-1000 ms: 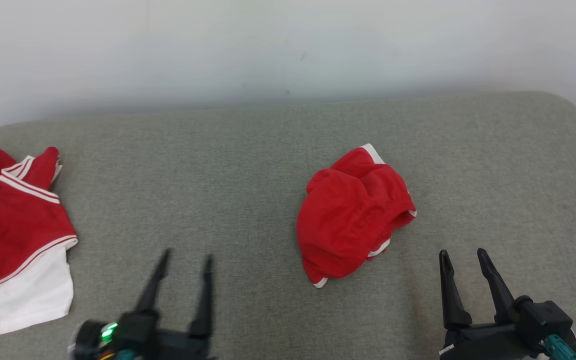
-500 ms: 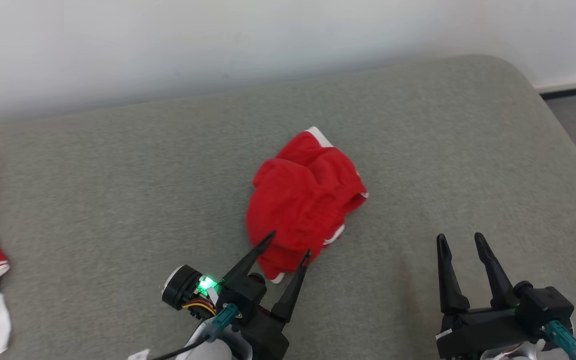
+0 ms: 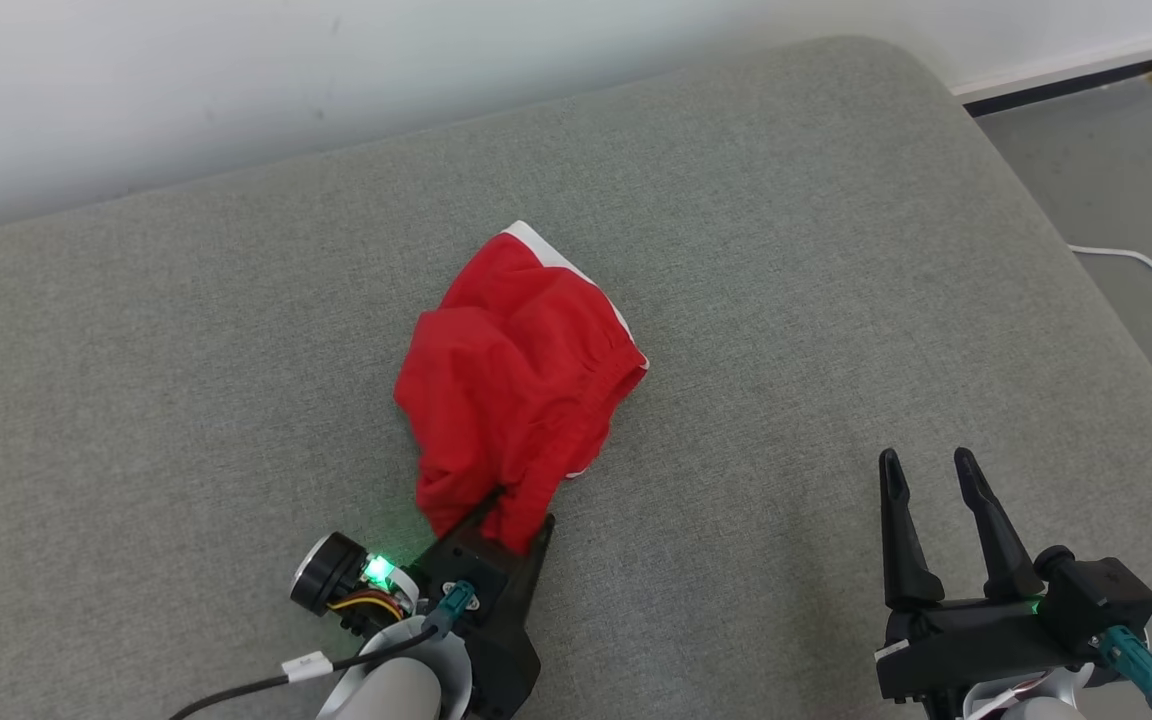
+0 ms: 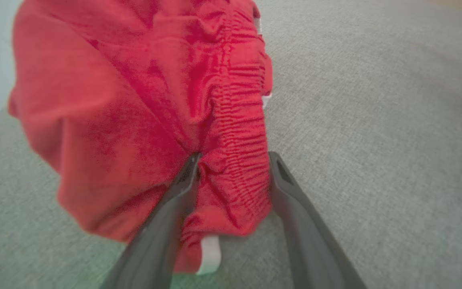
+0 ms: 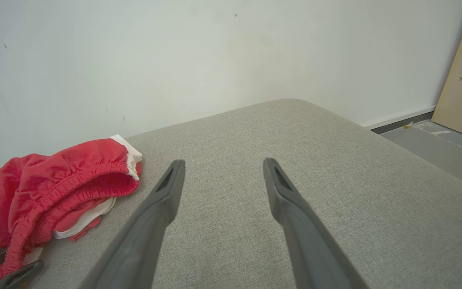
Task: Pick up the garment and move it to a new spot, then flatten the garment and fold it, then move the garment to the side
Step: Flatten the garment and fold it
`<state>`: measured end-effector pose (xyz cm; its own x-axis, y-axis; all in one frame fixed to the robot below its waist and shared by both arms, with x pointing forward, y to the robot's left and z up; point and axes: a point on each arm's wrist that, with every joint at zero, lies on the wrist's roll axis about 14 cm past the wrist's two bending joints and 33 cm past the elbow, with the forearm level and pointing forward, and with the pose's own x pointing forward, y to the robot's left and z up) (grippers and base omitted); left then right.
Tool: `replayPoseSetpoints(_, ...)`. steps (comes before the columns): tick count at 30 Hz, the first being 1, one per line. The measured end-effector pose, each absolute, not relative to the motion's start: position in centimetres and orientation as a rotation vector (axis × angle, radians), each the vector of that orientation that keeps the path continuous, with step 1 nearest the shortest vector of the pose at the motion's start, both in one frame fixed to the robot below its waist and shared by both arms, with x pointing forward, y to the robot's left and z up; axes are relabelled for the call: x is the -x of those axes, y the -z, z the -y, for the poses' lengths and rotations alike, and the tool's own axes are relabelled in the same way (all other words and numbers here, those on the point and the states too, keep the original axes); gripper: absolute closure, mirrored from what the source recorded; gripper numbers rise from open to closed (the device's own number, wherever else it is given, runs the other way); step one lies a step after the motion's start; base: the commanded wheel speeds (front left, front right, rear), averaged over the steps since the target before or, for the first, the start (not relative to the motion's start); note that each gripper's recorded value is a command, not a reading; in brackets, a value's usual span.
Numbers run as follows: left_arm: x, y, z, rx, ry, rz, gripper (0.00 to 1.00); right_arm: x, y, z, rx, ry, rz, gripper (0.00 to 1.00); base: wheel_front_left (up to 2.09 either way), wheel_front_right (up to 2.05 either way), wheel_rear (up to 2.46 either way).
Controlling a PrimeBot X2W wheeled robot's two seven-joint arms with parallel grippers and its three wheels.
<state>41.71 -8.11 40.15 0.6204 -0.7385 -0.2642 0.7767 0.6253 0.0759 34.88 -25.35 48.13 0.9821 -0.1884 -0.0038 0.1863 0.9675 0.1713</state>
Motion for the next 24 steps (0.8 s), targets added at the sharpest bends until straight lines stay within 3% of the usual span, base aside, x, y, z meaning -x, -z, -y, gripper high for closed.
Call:
replayPoseSetpoints(1,-41.8,-40.2,8.2,-0.19,0.874,-0.216,1.0,-34.8,-48.1,25.5,-0.171,0.194,0.013,0.0,0.0,0.0,0.0)
replayPoseSetpoints(10,-41.0,-45.5,11.1,-0.102,0.977,-0.076,1.0,-35.3,-48.5,24.7,-0.184,0.169,0.026,0.0,0.0,0.0,0.0)
replayPoseSetpoints(24,-38.2,-65.9,21.2,0.04,1.328,0.42,1.0,-33.9,-48.9,27.9,-0.192,0.269,0.046,0.0,0.0,0.0,0.0)
